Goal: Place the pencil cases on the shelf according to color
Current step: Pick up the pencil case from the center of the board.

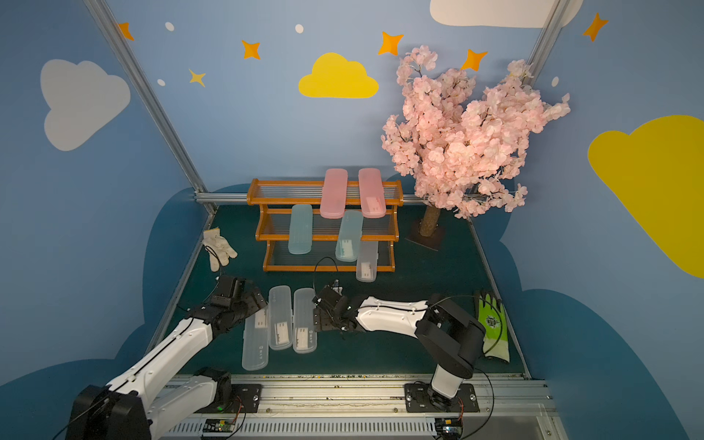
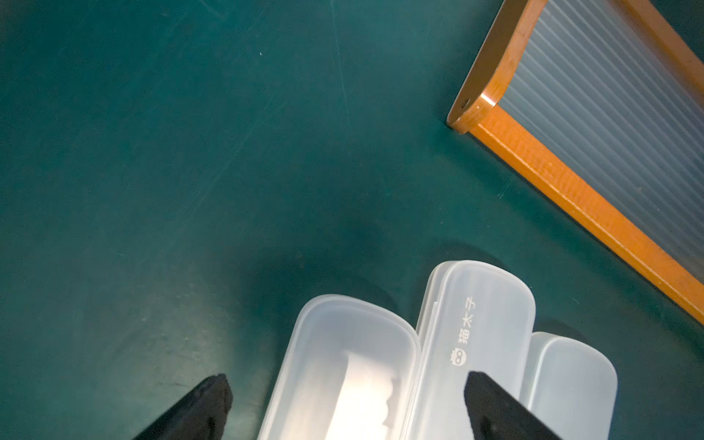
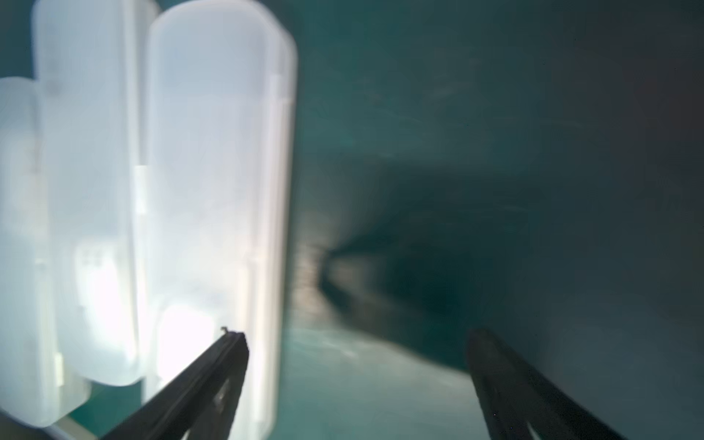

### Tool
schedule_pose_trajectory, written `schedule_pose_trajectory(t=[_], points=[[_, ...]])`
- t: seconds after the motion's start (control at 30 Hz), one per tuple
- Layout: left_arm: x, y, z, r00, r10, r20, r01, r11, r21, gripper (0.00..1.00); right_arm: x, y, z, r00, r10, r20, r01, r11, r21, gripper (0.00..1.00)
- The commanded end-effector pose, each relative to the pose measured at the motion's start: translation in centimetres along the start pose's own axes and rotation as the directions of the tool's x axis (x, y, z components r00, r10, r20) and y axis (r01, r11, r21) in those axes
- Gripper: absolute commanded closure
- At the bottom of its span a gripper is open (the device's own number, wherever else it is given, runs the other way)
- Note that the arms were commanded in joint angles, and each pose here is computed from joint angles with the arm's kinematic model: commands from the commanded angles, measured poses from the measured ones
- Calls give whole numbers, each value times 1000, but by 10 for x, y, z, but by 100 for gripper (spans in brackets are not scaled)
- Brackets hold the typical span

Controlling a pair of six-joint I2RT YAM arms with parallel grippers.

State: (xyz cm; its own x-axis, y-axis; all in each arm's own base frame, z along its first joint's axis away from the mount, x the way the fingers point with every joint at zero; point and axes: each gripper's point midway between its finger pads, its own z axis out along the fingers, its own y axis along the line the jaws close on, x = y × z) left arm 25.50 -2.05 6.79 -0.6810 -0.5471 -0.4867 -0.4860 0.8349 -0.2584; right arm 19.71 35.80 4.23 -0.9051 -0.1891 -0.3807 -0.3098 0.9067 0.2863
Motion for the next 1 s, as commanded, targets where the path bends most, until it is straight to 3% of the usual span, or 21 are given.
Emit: schedule_pose_trajectory(t=[0.0,0.23,0.43,0.73,0.97], points=[[9,7,0,999,-11,-30,10,1000,-14,0,2,14,8,996,-64,-64,65,998,17,5],[15,11,0,999,-24,-26,24,1000,-4,0,10,33,39,973,-146,-177,152,988,18,4],[10,7,-5,1000,-5,-24,6,1000,6,0,16,20,52,956,-178,-234,217,964,153,4],[11,0,-3,999,5,-40,-4,1000,26,0,34,-50,36,962,-114,-249,191,930,313,5],[16,-3,-1,998,-1,-60,3,999,35,0,36,-67,2,971,-156,-179,199,945,259,4]])
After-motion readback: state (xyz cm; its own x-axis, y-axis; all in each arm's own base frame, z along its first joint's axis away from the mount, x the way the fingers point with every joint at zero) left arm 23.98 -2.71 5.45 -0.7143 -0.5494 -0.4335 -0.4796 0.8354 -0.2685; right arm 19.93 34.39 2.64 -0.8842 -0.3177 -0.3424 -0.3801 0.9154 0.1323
